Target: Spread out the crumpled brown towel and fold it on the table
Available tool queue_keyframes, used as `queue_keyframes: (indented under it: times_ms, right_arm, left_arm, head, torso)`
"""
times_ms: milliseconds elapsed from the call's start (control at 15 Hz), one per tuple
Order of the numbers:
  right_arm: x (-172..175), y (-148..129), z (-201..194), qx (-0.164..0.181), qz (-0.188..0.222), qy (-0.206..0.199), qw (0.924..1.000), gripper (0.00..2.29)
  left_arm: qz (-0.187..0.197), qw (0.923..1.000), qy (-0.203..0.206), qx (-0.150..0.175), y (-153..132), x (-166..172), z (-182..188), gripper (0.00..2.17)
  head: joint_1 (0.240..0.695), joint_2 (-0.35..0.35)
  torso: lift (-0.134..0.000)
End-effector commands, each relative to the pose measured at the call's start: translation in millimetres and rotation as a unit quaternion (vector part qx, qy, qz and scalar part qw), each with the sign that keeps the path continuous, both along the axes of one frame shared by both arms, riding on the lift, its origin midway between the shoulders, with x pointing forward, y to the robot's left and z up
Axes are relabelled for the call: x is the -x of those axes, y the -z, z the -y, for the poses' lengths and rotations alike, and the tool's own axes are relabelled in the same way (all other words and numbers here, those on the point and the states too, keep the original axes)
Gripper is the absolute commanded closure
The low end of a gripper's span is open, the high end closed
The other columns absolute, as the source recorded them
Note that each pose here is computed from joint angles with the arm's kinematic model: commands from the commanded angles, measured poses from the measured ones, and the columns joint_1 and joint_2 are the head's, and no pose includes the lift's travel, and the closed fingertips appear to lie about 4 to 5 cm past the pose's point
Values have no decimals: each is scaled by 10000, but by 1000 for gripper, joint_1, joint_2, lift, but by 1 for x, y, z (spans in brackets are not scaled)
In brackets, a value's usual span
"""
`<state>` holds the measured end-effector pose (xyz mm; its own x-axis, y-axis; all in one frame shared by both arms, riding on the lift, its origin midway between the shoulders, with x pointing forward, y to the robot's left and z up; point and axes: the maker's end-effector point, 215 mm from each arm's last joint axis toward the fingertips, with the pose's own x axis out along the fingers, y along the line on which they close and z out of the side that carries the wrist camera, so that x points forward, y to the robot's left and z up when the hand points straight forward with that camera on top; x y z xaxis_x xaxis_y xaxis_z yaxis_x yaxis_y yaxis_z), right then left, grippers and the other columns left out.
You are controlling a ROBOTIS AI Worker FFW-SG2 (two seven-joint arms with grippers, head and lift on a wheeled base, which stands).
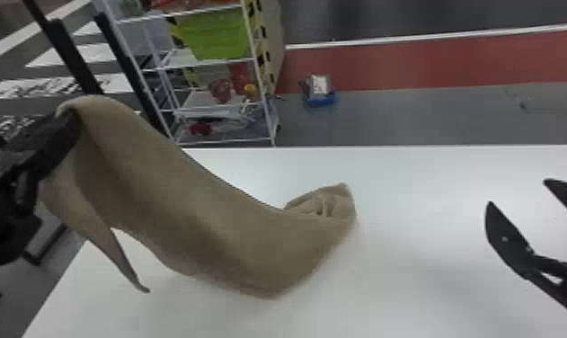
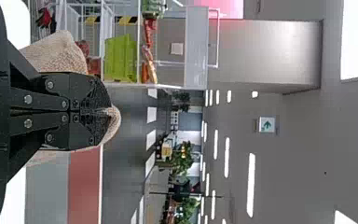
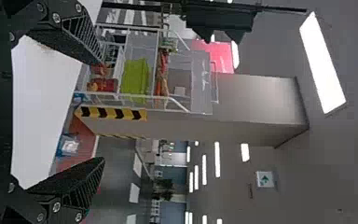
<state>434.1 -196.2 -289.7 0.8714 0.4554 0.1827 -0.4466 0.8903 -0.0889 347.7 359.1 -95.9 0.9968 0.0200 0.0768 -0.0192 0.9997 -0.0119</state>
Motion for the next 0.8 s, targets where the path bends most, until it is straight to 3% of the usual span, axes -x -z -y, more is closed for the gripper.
queue_keyframes:
  times_ms: [0,133,333,400,467,533,733]
  right_arm:
    - [-5,-1,5,258,347,-47,9991,188]
    - [-7,14,2,541,259,-263,9979,188]
    - [-11,33,-4,724,57,-444,9964,188]
    - [-16,58,-5,624,-452,-460,9960,188]
    - [-23,95,-4,532,-1259,-489,9894,188]
    - [-26,111,-11,466,-1650,-615,9833,188]
    - [-27,119,-55,407,-1958,-1023,9744,191]
  left_arm:
    - [164,9998,-148,32,-15,5,-19,1835]
    - [287,9992,-162,236,-24,10,-32,1835]
    - [30,9993,-181,320,-9,9,-37,1835]
    - [16,9993,-191,336,-7,9,-38,1835]
    - [12,9992,-189,361,-6,9,-39,1835]
    - [17,9992,-185,354,-6,8,-39,1835]
    - [-130,9991,-148,364,3,8,-38,1835]
  head:
    - [695,228]
    - [687,252]
    - [690,276]
    - [695,284]
    - [695,287]
    - [695,289]
    - [695,302]
  torso:
    - [-124]
    - [-124]
    - [-124]
    - [-124]
    - [-124]
    - [-124]
    - [-124]
